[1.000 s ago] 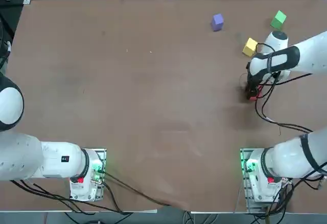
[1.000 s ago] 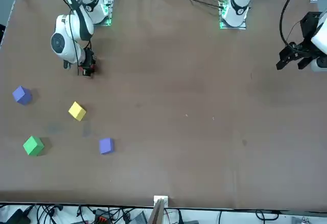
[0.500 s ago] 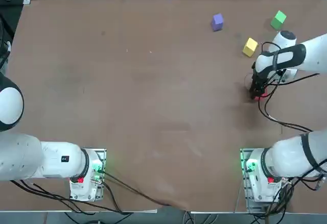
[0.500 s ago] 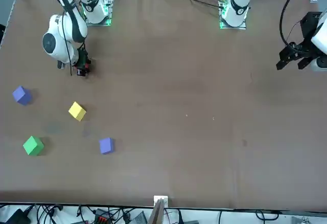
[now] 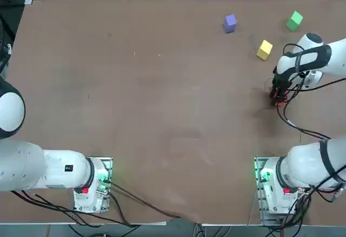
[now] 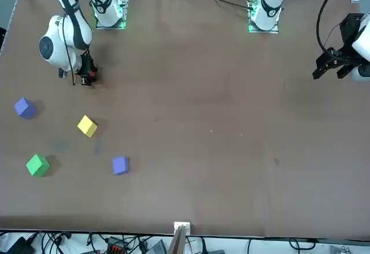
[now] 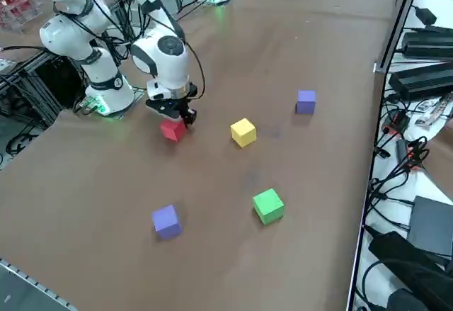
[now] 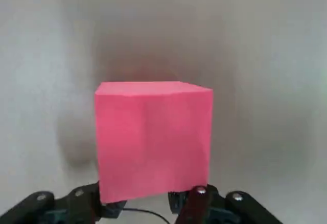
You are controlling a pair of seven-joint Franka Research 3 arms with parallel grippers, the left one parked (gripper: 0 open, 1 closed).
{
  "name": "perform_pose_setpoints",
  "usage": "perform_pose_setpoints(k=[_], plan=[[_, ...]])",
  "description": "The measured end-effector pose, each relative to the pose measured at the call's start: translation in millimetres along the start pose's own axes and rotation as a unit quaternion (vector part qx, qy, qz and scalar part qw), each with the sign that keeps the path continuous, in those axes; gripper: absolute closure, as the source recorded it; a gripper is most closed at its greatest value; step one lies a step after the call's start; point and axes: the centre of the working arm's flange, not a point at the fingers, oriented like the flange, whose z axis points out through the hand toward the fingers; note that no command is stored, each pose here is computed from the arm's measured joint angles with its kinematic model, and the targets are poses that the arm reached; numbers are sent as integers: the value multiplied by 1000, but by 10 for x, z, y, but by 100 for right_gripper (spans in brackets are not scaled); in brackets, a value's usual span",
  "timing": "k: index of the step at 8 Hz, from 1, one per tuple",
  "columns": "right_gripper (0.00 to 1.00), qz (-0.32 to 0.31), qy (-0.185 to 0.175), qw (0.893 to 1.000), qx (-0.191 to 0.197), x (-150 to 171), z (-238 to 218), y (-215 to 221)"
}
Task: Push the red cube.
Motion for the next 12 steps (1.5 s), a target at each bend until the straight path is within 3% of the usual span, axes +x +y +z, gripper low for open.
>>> perform_pose_setpoints(k=[3,8,12], plan=[[56,6,-6,1000,3,416,-14,68],[56,2,21,1000,-5,956,-8,221],[56,-23,11,1000,2,1497,-24,326]])
